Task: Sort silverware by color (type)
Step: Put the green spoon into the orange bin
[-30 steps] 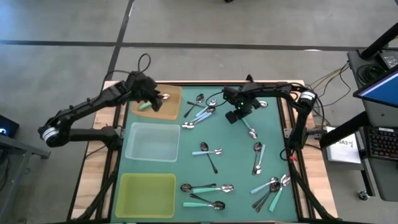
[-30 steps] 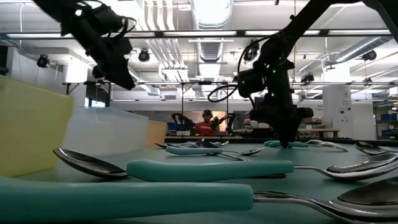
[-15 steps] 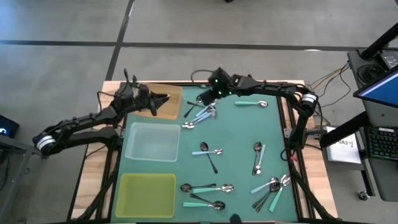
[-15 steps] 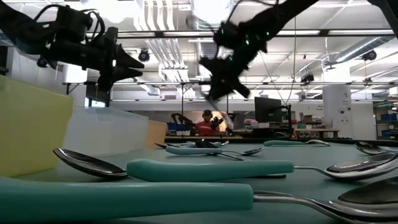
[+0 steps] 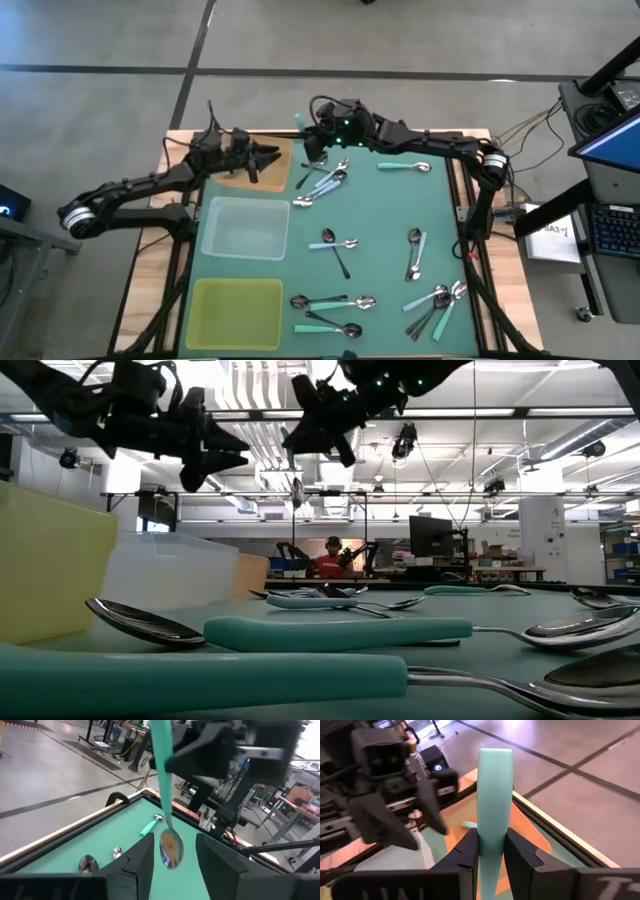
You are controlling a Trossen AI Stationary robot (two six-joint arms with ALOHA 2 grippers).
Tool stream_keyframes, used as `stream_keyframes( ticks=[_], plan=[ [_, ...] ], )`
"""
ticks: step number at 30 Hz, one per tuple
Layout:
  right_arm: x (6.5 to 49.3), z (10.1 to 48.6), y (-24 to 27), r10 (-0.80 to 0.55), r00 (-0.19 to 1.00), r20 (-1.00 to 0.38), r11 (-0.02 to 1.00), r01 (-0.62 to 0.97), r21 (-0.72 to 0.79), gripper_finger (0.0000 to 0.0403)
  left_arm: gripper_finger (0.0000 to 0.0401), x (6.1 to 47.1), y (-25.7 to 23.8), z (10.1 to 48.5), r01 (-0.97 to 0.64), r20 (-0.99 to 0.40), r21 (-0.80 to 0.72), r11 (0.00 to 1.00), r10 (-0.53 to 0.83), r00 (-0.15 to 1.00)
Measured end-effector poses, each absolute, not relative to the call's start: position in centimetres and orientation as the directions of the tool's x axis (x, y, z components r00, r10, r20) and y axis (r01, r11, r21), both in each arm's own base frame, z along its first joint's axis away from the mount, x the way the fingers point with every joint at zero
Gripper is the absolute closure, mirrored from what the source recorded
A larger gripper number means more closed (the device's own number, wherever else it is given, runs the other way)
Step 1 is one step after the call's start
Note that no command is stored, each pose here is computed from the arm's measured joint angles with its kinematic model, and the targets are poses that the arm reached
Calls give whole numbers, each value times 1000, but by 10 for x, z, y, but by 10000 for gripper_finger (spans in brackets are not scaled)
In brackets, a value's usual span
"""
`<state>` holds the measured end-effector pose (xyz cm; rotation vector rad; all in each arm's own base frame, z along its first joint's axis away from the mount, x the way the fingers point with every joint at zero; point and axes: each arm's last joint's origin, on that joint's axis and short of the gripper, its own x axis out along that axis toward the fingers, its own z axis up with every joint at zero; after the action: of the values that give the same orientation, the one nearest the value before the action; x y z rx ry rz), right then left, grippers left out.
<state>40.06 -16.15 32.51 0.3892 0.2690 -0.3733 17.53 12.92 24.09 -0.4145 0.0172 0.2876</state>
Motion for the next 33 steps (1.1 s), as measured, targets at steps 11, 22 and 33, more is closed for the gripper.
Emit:
stream_keyframes(
  ticks=[11,22,33],
  plan=[
    [404,327,-156,-291,909,-299,880,377,288,349,212,197,144,255,-279,-101,-326,903,260,960],
    [406,333,-157,-297,925,-235,897,355,264,349,226,232,160,258,-200,-128,-341,919,166,978],
    [407,333,-153,-231,944,-236,925,288,247,349,250,240,165,261,-160,-125,-293,943,128,984]
  ],
)
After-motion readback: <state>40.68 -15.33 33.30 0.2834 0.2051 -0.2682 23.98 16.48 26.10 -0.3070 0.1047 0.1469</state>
